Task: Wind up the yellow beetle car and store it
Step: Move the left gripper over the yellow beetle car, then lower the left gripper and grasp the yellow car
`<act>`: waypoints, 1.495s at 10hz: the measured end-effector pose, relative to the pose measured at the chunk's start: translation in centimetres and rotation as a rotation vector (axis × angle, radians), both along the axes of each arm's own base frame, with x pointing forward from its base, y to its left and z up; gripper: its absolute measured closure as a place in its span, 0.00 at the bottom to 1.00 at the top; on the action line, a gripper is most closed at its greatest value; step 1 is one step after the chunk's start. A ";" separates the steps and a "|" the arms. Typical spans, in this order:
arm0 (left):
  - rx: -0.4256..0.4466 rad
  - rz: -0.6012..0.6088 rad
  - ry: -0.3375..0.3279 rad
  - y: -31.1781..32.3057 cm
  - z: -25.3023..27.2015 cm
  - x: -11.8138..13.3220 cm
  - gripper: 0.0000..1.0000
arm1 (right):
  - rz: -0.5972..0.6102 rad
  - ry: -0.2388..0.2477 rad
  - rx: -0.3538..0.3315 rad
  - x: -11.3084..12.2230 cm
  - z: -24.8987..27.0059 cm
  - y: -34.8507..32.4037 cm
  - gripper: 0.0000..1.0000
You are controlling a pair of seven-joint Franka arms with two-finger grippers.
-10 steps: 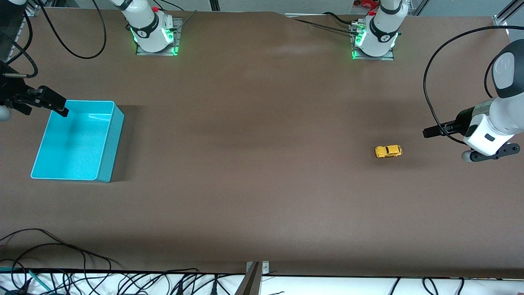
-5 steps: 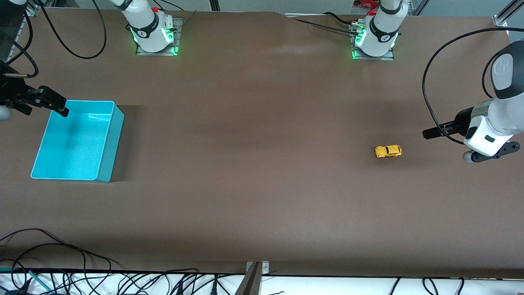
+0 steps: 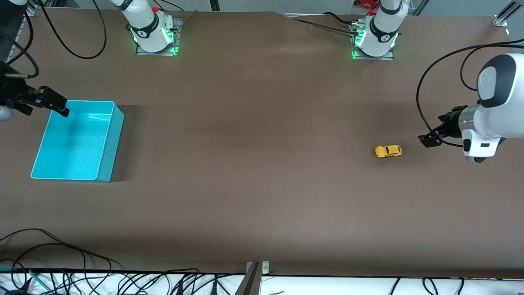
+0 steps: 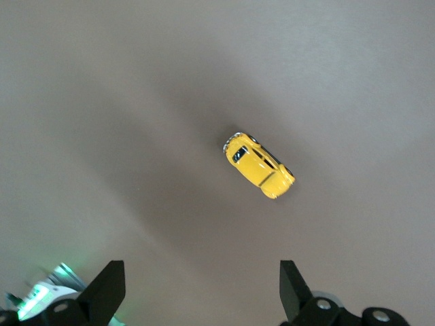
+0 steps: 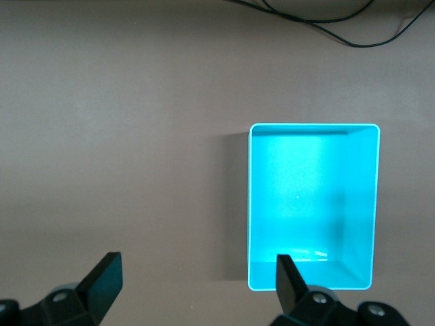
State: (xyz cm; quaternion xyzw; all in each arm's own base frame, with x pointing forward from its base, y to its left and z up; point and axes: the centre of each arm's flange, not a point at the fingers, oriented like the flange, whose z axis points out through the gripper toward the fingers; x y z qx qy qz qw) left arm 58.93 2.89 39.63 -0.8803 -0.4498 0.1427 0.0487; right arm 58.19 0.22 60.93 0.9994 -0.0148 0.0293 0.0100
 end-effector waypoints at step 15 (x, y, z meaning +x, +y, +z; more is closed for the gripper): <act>0.172 0.688 -0.112 -2.1 -17.8 -2.4 0.00 | 0.004 0.009 0.000 0.1 -0.4 0.2 0.00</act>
